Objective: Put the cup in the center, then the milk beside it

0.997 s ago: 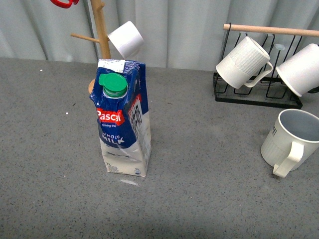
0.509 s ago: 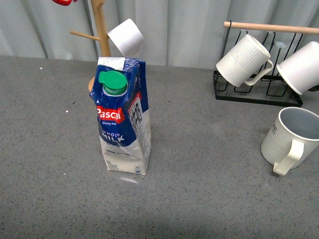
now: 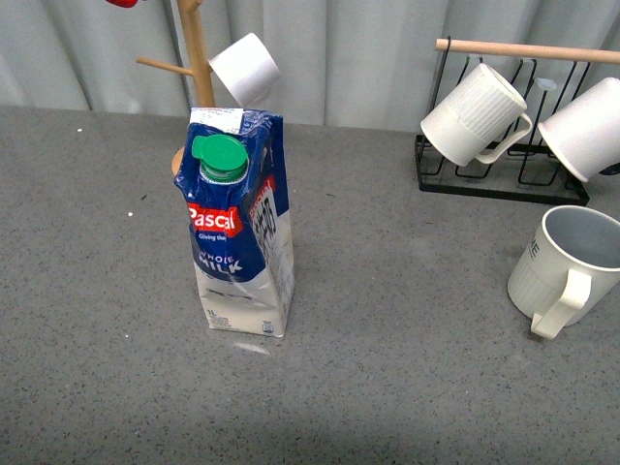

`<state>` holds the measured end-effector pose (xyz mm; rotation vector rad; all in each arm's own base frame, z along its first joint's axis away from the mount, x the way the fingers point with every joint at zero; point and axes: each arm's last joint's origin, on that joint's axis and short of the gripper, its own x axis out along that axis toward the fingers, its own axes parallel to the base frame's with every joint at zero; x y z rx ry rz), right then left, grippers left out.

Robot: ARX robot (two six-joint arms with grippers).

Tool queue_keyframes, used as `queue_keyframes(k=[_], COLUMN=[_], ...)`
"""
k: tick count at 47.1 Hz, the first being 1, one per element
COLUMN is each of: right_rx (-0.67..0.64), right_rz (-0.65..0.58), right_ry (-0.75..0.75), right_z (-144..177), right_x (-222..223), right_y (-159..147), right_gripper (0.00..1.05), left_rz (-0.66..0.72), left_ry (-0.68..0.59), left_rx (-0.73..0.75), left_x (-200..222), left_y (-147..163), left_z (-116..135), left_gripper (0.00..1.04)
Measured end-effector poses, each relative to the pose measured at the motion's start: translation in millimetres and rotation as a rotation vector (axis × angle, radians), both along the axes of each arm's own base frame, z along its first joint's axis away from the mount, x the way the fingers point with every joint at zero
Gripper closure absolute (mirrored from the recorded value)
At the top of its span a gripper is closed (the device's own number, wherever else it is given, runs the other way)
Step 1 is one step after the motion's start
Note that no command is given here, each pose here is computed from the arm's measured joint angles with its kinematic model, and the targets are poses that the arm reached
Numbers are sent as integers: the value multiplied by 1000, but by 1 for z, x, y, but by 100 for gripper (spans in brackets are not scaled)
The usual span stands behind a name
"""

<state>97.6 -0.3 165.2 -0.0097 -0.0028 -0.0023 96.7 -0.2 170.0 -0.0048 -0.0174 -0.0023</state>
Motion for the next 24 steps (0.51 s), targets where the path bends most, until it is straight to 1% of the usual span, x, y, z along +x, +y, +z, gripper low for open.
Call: queue_keyframes(k=[24], right_rx=[0], right_rz=[0], right_ry=[0], right_z=[0], right_x=[0], right_y=[0], right_gripper=[9], left_rz=[0], left_ry=[0], left_rx=[0], left_x=[0], left_y=[0], left_z=[0], left_gripper=[6])
